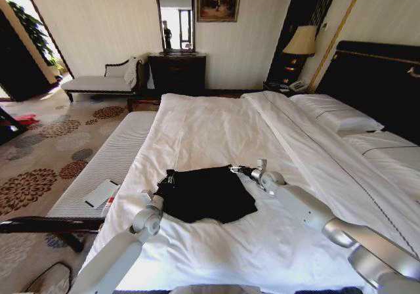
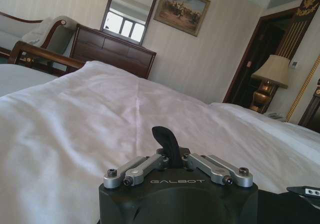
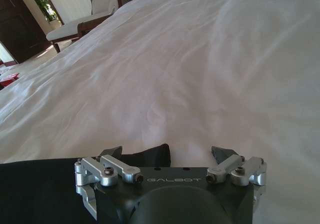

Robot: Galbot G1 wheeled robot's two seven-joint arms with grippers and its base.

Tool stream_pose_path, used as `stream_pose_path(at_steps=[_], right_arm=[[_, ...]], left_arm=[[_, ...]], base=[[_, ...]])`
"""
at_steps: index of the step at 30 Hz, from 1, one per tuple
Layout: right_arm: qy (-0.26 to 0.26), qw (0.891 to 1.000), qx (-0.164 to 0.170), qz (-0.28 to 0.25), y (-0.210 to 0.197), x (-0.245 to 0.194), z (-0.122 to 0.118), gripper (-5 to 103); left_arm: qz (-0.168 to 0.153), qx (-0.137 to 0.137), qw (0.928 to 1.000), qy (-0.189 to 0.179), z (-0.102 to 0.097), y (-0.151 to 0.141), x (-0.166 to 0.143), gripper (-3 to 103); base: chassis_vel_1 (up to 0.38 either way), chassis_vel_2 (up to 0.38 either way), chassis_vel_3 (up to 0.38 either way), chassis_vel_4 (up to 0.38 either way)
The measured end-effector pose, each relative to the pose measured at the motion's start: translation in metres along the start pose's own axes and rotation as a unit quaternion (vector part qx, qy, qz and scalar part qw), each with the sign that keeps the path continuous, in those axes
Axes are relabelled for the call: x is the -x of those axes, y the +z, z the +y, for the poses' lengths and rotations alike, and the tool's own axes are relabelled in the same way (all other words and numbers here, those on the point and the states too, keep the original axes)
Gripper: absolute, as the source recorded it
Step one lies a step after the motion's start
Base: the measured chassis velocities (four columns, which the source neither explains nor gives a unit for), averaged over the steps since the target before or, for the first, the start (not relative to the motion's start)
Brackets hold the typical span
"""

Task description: Fold the clothes on the bed.

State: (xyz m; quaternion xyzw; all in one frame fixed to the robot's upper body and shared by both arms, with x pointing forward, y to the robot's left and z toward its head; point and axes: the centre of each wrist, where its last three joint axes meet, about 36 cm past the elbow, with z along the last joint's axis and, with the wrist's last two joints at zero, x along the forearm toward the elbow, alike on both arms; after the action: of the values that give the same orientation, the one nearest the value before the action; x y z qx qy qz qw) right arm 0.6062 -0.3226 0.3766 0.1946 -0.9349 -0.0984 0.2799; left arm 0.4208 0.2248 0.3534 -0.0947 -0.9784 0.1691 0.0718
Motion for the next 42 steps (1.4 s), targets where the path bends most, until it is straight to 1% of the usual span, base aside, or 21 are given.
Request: stream_pose_path(at_steps=[1, 2, 5, 6, 7, 8, 10, 11, 14, 16, 20, 21, 23, 24, 25, 26, 28, 29, 36, 42], right_arm=[[0.0, 1.0, -0.001, 0.0, -0.002, 0.002, 0.0, 97], [-0.001, 1.0, -0.002, 0.001, -0.002, 0.003, 0.0, 97], [-0.001, 1.0, -0.012, 0.006, 0.0, 0.009, -0.002, 85], [-0.001, 1.0, -0.012, 0.006, 0.0, 0.009, -0.002, 85], [0.0, 1.0, -0.016, 0.008, 0.002, 0.01, -0.002, 80], [-0.001, 1.0, -0.018, 0.009, 0.003, 0.011, -0.003, 80], [-0.002, 1.0, -0.02, 0.011, 0.004, 0.011, -0.003, 70], [-0.002, 1.0, -0.02, 0.011, 0.004, 0.011, -0.003, 70], [-0.003, 1.0, -0.022, 0.011, 0.007, 0.01, -0.003, 53], [-0.004, 1.0, -0.022, 0.01, 0.008, 0.009, -0.003, 53], [-0.006, 1.0, -0.022, 0.005, 0.008, 0.006, -0.004, 32], [-0.006, 1.0, -0.022, 0.005, 0.008, 0.006, -0.004, 32], [-0.005, 1.0, -0.022, 0.0, 0.008, 0.005, -0.005, 21], [-0.004, 1.0, -0.022, -0.001, 0.008, 0.005, -0.005, 21], [-0.003, 1.0, -0.021, -0.003, 0.008, 0.004, -0.006, 15], [-0.003, 1.0, -0.021, -0.003, 0.008, 0.004, -0.006, 15], [-0.003, 1.0, -0.02, -0.003, 0.009, 0.004, -0.006, 4], [-0.003, 1.0, -0.02, -0.003, 0.01, 0.003, -0.006, 1], [-0.008, 1.0, -0.019, -0.004, 0.014, 0.003, -0.003, 0], [-0.01, 1.0, -0.013, -0.016, 0.013, 0.0, -0.002, 0]], left_arm=[[0.0, 0.0, 1.0, 0.0, 0.0, 0.0, 0.0, 4], [0.0, 0.0, 1.0, 0.0, 0.0, 0.0, 0.0, 4], [0.0, -0.001, 1.0, 0.002, -0.002, 0.0, 0.0, 4], [0.0, -0.001, 1.0, 0.002, -0.002, 0.0, 0.0, 4], [0.0, -0.002, 1.0, 0.002, -0.002, 0.0, 0.0, 4], [0.0, -0.002, 1.0, 0.002, -0.002, 0.001, 0.0, 4], [0.001, -0.003, 1.0, 0.004, -0.004, 0.001, 0.0, 4], [0.001, -0.003, 1.0, 0.004, -0.004, 0.001, 0.0, 4], [0.002, -0.003, 1.0, 0.007, -0.006, 0.002, 0.0, 4], [0.002, -0.003, 1.0, 0.008, -0.007, 0.002, 0.001, 4], [0.001, -0.002, 0.9999, 0.01, -0.008, 0.001, 0.001, 4], [0.001, -0.002, 0.9999, 0.01, -0.008, 0.001, 0.001, 4], [0.0, -0.001, 0.9999, 0.011, -0.009, 0.0, 0.002, 4], [0.0, -0.001, 0.9999, 0.012, -0.009, -0.001, 0.003, 4], [0.0, 0.0, 0.9999, 0.012, -0.009, -0.001, 0.003, 4], [0.0, 0.0, 0.9999, 0.012, -0.009, -0.001, 0.003, 4], [-0.001, 0.0, 0.9999, 0.012, -0.01, -0.002, 0.004, 4], [0.0, 0.0, 0.9999, 0.012, -0.01, -0.002, 0.004, 4], [0.0, -0.001, 0.9999, 0.012, -0.01, -0.001, 0.004, 4], [0.001, -0.002, 1.0, 0.009, -0.009, 0.002, 0.004, 4]], base=[[0.0, 0.0, 0.0, 0.0], [0.0, 0.0, 0.0, 0.0], [0.0, 0.0, 0.0, 0.0], [0.0, 0.0, 0.0, 0.0], [0.0, 0.0, 0.0, 0.0], [0.0, 0.0, 0.0, 0.0], [0.0, 0.0, 0.0, 0.0], [0.0, 0.0, 0.0, 0.0], [0.0, 0.0, 0.0, 0.0], [0.0, 0.0, 0.0, 0.0], [0.0, 0.0, 0.0, 0.0], [0.0, 0.0, 0.0, 0.0], [0.0, 0.0, 0.0, 0.0], [0.0, 0.0, 0.0, 0.0], [0.0, 0.0, 0.0, 0.0], [0.0, 0.0, 0.0, 0.0], [0.0, 0.0, 0.0, 0.0], [0.0, 0.0, 0.0, 0.0], [0.0, 0.0, 0.0, 0.0], [0.0, 0.0, 0.0, 0.0]])
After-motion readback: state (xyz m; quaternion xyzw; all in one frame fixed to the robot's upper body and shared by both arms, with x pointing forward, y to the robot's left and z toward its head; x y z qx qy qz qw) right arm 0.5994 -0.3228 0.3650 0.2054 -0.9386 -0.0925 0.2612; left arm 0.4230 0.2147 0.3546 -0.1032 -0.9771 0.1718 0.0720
